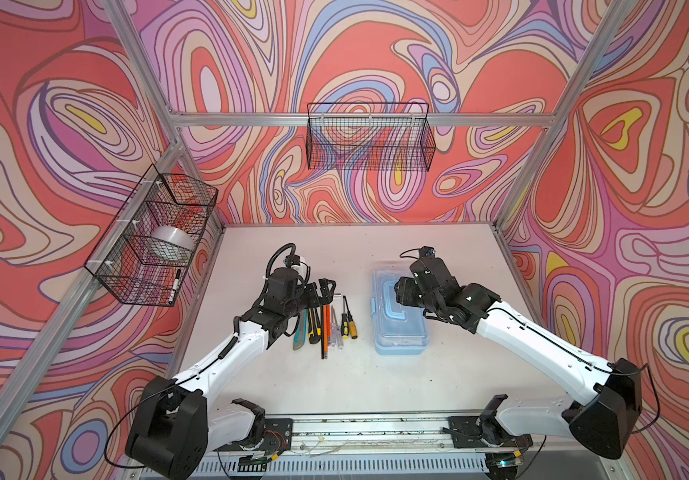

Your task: Pack the tool kit

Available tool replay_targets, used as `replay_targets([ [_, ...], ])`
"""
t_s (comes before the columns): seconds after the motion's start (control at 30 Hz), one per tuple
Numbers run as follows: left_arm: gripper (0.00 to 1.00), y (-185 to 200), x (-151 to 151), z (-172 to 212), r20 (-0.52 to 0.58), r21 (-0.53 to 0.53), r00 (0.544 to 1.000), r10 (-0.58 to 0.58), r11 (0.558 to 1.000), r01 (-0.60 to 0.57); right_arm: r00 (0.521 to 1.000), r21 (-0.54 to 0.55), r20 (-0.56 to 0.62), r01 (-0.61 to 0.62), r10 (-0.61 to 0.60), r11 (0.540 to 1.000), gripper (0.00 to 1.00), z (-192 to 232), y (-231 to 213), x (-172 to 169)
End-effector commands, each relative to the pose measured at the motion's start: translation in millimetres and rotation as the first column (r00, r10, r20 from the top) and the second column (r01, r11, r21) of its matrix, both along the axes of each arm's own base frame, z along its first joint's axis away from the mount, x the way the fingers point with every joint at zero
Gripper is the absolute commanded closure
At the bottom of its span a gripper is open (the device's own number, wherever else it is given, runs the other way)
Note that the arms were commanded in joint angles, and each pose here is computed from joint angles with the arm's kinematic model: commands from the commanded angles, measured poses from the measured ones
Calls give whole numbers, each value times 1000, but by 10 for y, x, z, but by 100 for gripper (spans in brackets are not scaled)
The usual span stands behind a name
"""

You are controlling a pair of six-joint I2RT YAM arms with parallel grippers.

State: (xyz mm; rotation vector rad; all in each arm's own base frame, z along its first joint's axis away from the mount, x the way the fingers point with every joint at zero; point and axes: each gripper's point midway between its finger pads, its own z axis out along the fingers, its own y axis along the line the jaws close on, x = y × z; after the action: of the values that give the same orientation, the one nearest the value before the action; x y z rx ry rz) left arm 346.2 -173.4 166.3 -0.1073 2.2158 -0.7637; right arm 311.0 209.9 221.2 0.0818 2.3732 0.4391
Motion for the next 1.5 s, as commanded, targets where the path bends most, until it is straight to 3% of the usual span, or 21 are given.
replay_targets([
  [0.0,2,-299,-44,-2,-46,-84,994,-100,992,96,996,64,-38,-82,84,995,40,36,192,-92],
  [0.43,5,-871,-83,-345,-121,-90,969,-214,975,204,989,45,-120,-81,86,996,55,-433,280,-43],
  [0.83,6,-1019,-44,-459,-143,-80,959,-245,969,236,971,119,-218,-69,94,990,56,-797,277,110],
  [1.17,6,-1126,-26,-570,-167,-75,949,-266,964,257,937,292,-313,-59,154,955,57,-929,229,116],
  [1.47,7,-1281,11,-566,-161,-78,944,-287,957,278,912,258,-381,-52,151,965,58,-911,195,62],
])
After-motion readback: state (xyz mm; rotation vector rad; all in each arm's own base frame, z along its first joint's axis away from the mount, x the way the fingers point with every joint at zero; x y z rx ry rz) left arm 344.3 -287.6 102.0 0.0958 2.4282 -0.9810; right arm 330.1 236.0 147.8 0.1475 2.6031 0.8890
